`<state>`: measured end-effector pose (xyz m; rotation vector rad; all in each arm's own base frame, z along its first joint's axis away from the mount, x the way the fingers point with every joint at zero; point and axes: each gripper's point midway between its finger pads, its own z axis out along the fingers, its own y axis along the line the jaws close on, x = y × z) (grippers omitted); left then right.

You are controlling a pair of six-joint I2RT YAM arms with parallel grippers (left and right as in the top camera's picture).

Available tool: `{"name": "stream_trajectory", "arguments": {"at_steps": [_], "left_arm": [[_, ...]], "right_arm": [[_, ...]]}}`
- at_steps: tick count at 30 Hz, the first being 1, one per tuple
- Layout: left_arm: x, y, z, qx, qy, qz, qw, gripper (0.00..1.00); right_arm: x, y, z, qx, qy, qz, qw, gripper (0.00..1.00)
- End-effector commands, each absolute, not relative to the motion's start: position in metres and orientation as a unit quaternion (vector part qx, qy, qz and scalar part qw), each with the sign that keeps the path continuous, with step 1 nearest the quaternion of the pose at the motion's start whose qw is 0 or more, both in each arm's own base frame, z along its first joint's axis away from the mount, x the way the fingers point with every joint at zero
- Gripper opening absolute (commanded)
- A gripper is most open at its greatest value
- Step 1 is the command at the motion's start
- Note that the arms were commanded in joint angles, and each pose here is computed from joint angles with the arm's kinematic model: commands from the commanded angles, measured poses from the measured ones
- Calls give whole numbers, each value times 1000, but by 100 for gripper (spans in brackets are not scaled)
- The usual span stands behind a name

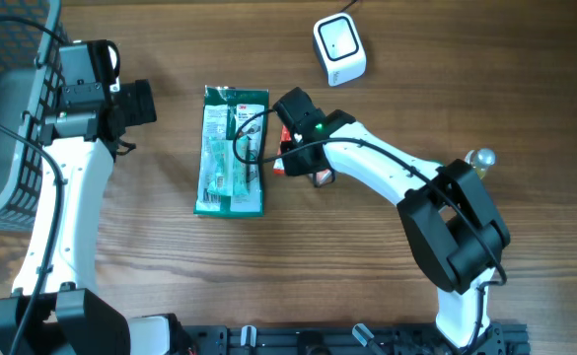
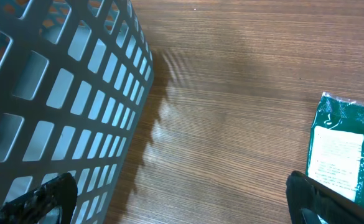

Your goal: Scan the item barcode

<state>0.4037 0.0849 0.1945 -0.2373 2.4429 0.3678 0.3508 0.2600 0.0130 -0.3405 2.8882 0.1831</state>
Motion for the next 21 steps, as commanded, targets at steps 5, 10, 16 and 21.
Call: {"name": "stream_trajectory", "arguments": {"at_steps": [5,10,16,21], "left_arm": [[404,85,196,-88,930,142,326,100],[404,85,196,-88,930,142,326,100],[404,85,196,-88,930,142,326,100],[404,85,196,-88,930,142,326,100]], "right_arm": [[323,234,11,-138,989,17,55,24],[334,251,49,-170,978,99,65,25],[362,212,59,-115,985,98,81,26],[377,183,59,-111,986,92,87,31]]}}
